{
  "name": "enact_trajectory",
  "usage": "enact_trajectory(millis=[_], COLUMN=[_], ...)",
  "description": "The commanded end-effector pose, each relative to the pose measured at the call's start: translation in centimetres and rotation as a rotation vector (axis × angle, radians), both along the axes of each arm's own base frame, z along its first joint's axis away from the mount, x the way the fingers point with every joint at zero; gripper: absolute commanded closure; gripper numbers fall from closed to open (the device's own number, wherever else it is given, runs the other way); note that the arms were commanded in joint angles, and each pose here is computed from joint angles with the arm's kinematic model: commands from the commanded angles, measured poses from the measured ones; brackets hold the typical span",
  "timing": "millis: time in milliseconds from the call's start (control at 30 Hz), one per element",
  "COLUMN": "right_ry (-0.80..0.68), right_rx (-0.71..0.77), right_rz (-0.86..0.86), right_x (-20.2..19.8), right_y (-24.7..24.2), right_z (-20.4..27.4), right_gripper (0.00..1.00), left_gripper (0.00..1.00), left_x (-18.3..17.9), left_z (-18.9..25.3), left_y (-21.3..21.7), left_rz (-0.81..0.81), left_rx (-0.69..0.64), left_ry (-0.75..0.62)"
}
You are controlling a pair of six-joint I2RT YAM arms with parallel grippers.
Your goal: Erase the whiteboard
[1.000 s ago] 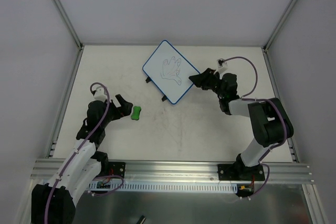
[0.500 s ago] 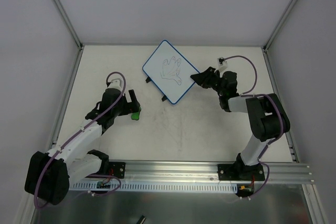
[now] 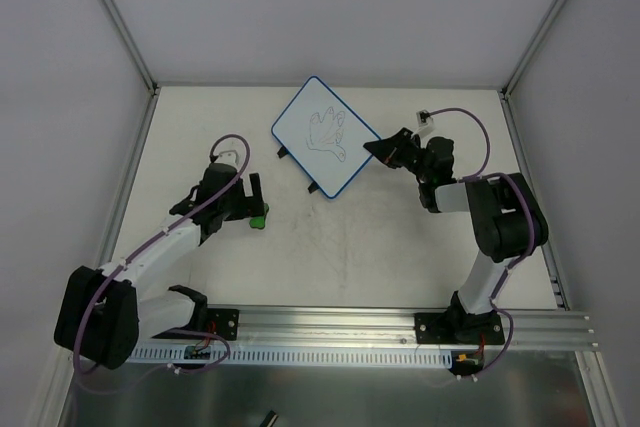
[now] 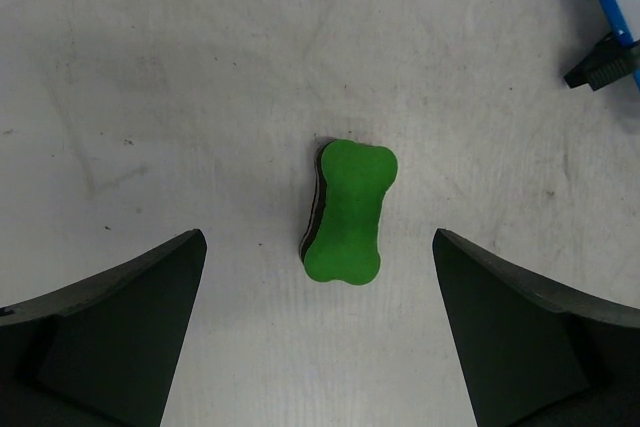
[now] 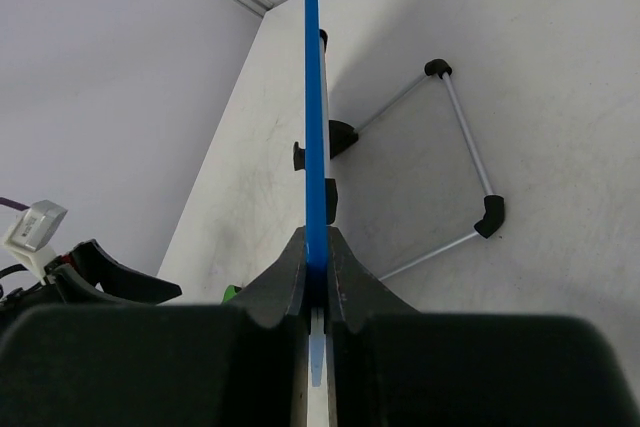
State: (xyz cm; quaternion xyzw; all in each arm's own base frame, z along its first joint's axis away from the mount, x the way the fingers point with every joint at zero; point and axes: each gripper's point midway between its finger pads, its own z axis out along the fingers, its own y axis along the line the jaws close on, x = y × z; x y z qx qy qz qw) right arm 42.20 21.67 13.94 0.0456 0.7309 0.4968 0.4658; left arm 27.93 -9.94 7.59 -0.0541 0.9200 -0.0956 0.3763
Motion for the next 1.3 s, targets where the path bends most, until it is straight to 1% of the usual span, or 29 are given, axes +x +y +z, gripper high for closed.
enact_trajectory(millis=[0, 33, 67, 133, 167, 200, 433, 533, 567, 633, 867, 900, 967, 1033, 1267], right_ry=[-0.108, -0.111, -0.109, -0.109, -0.110, -0.112, -0.114, -0.113, -0.113, -0.109, -0.105, -0.102, -0.107, -0.104, -0.096], right_rx=[0.029, 0.029, 0.030, 0.030, 0.031, 0.031, 0.031, 0.030, 0.030, 0.025, 0.009, 0.009, 0.007, 0.004, -0.006], right_rz=[0.011, 0.013, 0.018, 0.024, 0.025, 0.031, 0.036, 0.038, 0.038, 0.039, 0.044, 0.044, 0.046, 0.046, 0.051], right_x=[0.8, 0.9, 0.9, 0.9, 0.9, 0.9, 1.0, 1.0, 1.0, 1.0, 1.0, 1.0, 1.0, 0.9, 0.9], right_y=[0.2, 0.2, 0.3, 0.4, 0.4, 0.5, 0.5, 0.6, 0.6, 0.7, 0.9, 0.9, 1.0, 1.0, 1.2], right_z=[2.8, 2.9, 2.8, 2.8, 2.9, 2.9, 3.1, 3.0, 3.0, 2.9, 2.8, 2.8, 2.9, 2.8, 2.7], right_gripper=[1.00, 1.00, 1.00, 1.00, 1.00, 1.00, 1.00, 1.00, 1.00, 1.00, 1.00, 1.00, 1.00, 1.00, 1.00], left_gripper=[0.02, 0.03, 0.06, 0.07, 0.07, 0.02, 0.07, 0.12, 0.14, 0.16, 0.19, 0.20, 0.29, 0.34, 0.37], left_x=[0.6, 0.5, 0.6, 0.8, 0.7, 0.9, 0.9, 1.0, 0.7, 1.2, 1.2, 1.2, 1.2, 1.2, 1.4], left_z=[0.0, -0.1, -0.3, -0.2, -0.5, -0.4, -1.2, -1.7, -2.3, -2.3, -2.9, -2.8, -3.0, -3.1, -3.9], left_y=[-0.1, -0.5, -0.9, -1.7, -1.8, -2.1, -2.4, -2.8, -2.9, -2.5, -2.3, -2.2, -2.0, -1.8, -2.0], left_rz=[-0.038, -0.063, -0.094, -0.139, -0.180, -0.195, -0.213, -0.230, -0.237, -0.220, -0.222, -0.217, -0.207, -0.202, -0.212], left_rx=[0.047, 0.039, 0.042, 0.041, 0.058, 0.060, 0.070, 0.103, 0.128, 0.174, 0.209, 0.212, 0.228, 0.238, 0.251], left_ry=[0.022, 0.032, 0.044, 0.047, 0.055, 0.055, 0.104, 0.136, 0.165, 0.165, 0.195, 0.195, 0.206, 0.221, 0.257])
